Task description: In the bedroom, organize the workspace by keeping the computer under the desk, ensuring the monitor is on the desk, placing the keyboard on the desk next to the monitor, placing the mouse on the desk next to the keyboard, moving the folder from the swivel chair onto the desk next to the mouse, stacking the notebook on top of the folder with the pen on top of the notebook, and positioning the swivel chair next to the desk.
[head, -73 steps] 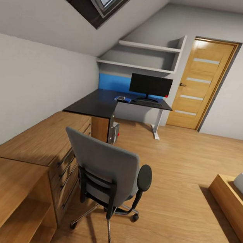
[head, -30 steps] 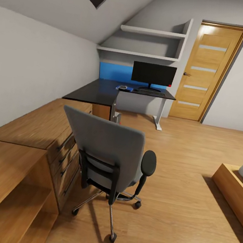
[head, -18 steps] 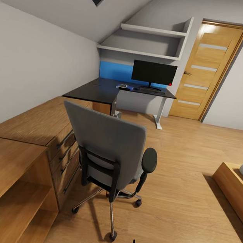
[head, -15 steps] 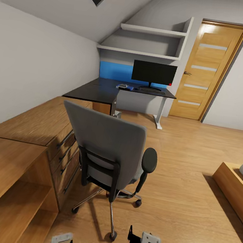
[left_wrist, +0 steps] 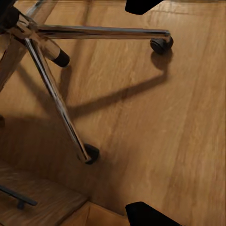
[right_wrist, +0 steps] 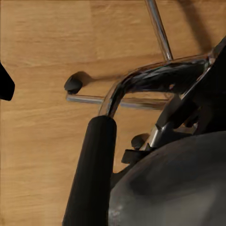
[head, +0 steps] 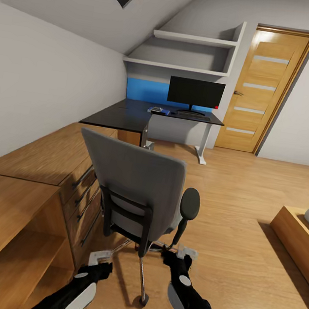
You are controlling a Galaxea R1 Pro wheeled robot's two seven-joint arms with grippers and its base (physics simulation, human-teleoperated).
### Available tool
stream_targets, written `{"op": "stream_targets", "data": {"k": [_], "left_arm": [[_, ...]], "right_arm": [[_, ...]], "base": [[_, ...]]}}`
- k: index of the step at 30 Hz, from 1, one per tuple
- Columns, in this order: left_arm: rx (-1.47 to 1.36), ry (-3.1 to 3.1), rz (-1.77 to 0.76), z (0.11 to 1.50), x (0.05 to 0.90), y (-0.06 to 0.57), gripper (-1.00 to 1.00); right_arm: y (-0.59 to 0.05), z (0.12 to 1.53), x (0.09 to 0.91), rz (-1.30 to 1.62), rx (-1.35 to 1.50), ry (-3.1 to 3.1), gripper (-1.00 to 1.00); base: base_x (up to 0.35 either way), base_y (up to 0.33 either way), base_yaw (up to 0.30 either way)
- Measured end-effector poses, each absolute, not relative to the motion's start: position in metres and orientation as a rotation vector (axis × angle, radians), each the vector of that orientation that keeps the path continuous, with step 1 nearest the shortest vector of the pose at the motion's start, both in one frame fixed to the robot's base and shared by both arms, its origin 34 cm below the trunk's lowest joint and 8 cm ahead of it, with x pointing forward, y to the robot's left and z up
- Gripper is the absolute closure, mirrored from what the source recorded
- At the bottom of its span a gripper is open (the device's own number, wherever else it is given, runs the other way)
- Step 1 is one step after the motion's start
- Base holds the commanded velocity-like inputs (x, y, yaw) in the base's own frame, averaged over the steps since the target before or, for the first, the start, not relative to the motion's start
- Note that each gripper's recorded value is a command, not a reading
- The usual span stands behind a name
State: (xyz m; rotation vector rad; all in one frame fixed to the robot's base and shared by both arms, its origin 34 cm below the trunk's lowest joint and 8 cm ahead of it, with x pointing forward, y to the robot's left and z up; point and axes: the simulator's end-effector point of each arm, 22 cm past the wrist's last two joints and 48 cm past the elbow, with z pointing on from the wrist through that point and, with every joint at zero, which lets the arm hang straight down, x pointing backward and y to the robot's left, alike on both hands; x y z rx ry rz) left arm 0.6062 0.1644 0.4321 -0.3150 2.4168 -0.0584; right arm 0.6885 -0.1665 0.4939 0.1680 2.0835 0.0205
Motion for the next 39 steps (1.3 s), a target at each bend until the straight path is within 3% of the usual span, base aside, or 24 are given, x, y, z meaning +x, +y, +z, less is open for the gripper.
{"op": "stream_targets", "data": {"k": [8,18,39], "left_arm": [[-0.311,2.372,-0.067,0.455,0.636,0.166,-1.00],[-0.325,2.367,-0.005,0.449,0.638,0.203,-1.00],[-0.321,2.369,0.004,0.403,0.627,0.204,-1.00]], "right_arm": [[-0.170,0.526,0.728,0.016,0.144,2.068,-1.00],[-0.181,0.521,0.729,-0.006,0.132,2.075,-1.00],[-0.185,0.475,0.719,-0.010,0.132,2.074,-1.00]], "base": [[0.000,0.000,0.000],[0.000,0.000,0.000],[0.000,0.000,0.000]]}}
